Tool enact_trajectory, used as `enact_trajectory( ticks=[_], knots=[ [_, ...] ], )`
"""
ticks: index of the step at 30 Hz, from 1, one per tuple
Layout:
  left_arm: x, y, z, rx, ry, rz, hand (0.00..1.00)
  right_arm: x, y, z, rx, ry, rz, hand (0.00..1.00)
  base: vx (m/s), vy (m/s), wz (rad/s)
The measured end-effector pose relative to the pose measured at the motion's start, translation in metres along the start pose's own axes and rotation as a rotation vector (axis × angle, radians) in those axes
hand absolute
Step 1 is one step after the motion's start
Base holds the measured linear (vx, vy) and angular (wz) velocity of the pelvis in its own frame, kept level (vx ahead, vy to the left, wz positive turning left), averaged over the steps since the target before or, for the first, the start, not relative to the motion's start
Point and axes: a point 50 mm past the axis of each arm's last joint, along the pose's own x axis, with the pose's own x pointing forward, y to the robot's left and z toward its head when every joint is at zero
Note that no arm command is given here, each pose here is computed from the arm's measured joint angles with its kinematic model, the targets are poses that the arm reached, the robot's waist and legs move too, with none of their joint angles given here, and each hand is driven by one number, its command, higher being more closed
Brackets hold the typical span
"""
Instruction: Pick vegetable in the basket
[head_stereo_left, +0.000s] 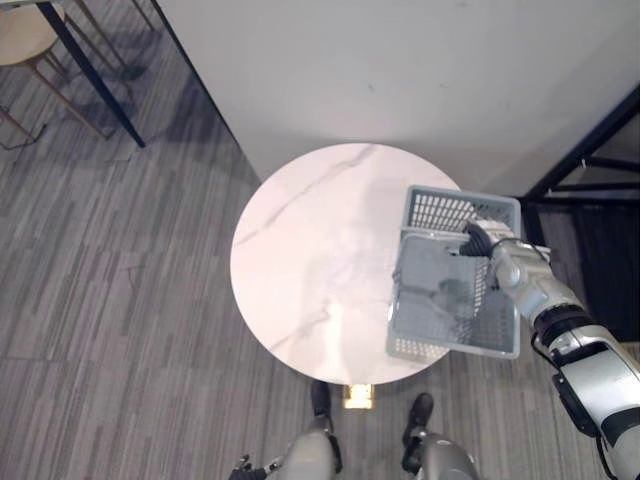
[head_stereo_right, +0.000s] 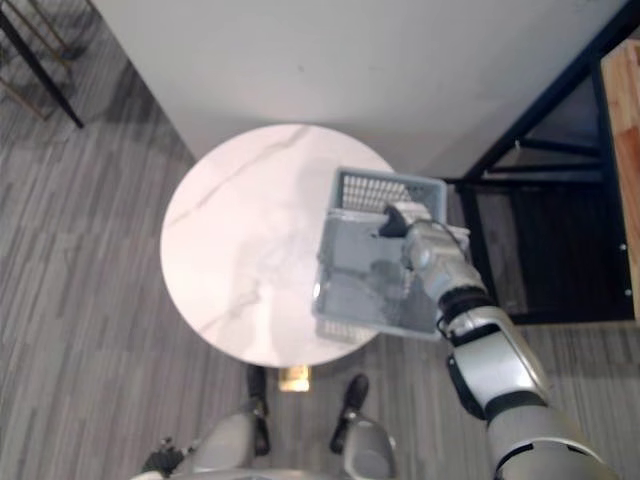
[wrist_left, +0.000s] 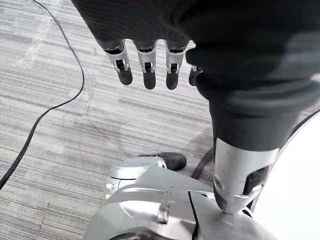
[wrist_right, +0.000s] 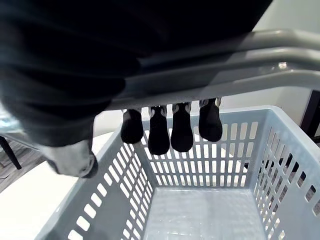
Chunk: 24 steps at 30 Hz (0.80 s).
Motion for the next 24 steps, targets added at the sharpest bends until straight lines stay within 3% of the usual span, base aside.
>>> enact_trajectory(
  ticks=[9,17,24],
  knots=[
    [0.0,0.0,0.001,0.013,-0.002,0.001,0.0,-0.006,0.023,0.004,-0.07,-0.041,0.095,1.0,0.0,0.001,0.01],
    [0.002,0.012,0.006,0.081,-0.019,0.013,0.0,-0.031,0.05,0.022,-0.194,-0.255,0.237,1.0,0.01,0.002,-0.03],
    [0.002,0.022,0.003,0.127,0.0,0.027,0.0,-0.054,0.047,0.032,-0.192,-0.391,0.244,1.0,0.0,0.008,-0.14]
  ],
)
